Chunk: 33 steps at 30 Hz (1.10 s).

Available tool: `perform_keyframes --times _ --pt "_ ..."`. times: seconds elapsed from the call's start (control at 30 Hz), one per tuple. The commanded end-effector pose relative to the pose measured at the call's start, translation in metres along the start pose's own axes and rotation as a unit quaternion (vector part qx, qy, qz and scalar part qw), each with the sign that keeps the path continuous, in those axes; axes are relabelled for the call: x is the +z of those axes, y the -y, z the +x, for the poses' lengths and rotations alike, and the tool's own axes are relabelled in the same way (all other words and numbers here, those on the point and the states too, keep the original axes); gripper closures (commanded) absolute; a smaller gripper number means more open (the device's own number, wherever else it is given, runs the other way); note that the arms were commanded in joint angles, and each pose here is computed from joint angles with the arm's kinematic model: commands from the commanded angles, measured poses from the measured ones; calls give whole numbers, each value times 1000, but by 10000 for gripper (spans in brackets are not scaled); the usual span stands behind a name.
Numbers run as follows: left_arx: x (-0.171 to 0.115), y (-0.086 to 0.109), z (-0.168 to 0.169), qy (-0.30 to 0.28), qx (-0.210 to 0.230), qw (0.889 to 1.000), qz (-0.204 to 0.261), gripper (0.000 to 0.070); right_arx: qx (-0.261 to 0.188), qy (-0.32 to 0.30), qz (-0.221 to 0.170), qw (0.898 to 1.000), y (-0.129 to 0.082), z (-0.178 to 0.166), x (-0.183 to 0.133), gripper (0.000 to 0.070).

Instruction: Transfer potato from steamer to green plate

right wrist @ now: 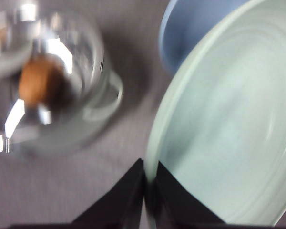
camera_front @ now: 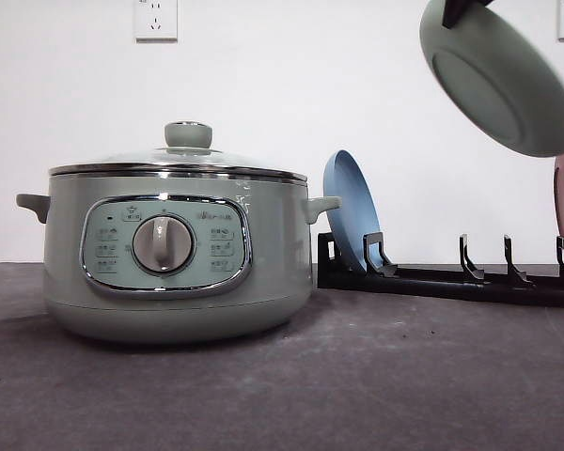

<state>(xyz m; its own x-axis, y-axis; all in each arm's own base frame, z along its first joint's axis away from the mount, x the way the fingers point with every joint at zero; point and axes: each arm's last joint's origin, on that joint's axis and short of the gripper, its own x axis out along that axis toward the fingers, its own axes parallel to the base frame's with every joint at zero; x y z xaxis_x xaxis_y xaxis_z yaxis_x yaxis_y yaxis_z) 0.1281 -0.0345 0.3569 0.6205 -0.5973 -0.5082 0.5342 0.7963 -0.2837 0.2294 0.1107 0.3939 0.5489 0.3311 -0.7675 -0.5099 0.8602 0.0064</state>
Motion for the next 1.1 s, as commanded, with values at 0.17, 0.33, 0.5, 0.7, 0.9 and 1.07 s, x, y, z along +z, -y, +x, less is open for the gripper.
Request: perform_keyframes --times 0.17,0.33,0.5,0.7,0.9,1.07 --pt "7 3 -4 13 -3 1000 13 144 -22 -90 -107 990 -51 14 -21 696" --pt "7 3 -4 14 -3 1000 13 144 -40 -144 -151 977 -80 36 -48 696" --pt "7 3 -4 14 -3 1000 13 144 -53 -173 -189 965 -104 55 -78 696" --pt "7 3 -4 14 -3 1000 13 144 -40 -174 -211 961 -124 76 -103 696" --pt "7 3 -4 14 -3 1000 13 144 -30 -176 -224 958 -134 99 -123 696" --pt "7 3 -4 14 -3 1000 13 144 -34 -197 -230 952 -138 121 -136 696"
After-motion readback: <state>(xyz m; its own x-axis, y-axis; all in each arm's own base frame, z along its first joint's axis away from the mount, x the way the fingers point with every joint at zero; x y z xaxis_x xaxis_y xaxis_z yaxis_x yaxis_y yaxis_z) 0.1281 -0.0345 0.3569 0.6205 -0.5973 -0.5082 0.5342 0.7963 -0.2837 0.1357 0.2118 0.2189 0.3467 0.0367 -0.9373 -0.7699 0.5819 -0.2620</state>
